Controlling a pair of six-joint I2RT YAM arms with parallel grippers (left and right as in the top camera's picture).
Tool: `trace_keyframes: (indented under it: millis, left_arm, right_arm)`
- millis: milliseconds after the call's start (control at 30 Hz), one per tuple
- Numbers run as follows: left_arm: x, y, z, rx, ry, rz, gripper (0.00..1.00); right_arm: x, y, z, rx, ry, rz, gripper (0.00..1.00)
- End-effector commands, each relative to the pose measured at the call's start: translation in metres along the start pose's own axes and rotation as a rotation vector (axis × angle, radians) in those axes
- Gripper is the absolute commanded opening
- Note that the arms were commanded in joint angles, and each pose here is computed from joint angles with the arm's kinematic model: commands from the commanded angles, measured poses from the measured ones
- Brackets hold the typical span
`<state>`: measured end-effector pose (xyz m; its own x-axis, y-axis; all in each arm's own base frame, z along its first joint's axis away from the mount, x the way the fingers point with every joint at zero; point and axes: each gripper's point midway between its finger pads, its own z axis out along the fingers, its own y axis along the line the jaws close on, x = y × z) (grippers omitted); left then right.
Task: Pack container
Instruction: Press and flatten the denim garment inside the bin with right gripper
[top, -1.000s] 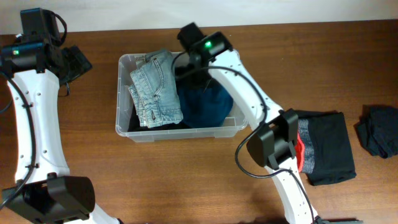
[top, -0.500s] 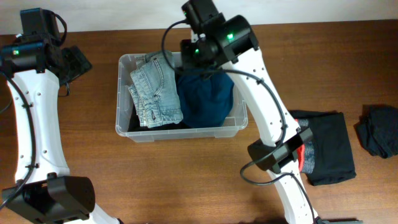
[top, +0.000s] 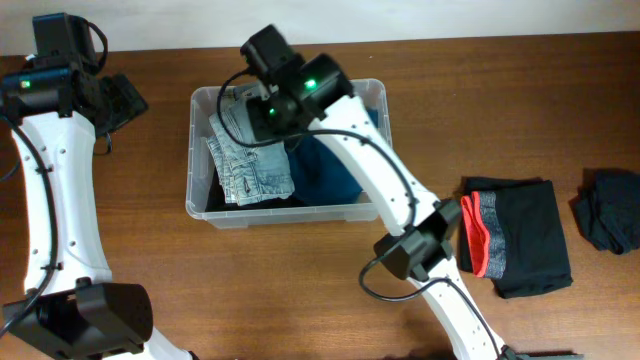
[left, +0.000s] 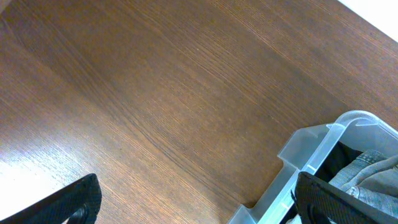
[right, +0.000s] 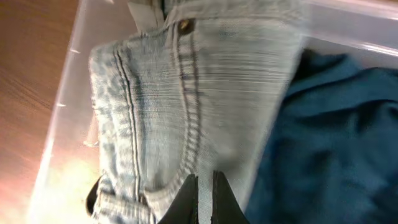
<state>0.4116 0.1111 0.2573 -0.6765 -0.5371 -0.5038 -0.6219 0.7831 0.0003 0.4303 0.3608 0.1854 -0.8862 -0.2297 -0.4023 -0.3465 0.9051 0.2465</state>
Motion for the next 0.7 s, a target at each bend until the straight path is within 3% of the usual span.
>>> trace_keyframes:
  millis: [0, 367, 667]
  left_arm:
    - [-0.004, 0.003, -0.009, 0.005, -0.023, -0.018, 0.99]
    - [-0.004, 0.003, -0.009, 0.005, -0.023, -0.019, 0.99]
    - [-0.004, 0.003, -0.009, 0.005, -0.023, -0.019, 0.99]
  right_arm:
    - [0.013, 0.008, 0.03, -0.001, 0.049, -0.028, 0.04]
    - [0.048, -0.003, 0.125, -0.019, 0.177, -0.012, 0.04]
    - [0.056, -0.002, 0.133, -0.039, 0.201, -0.008, 0.04]
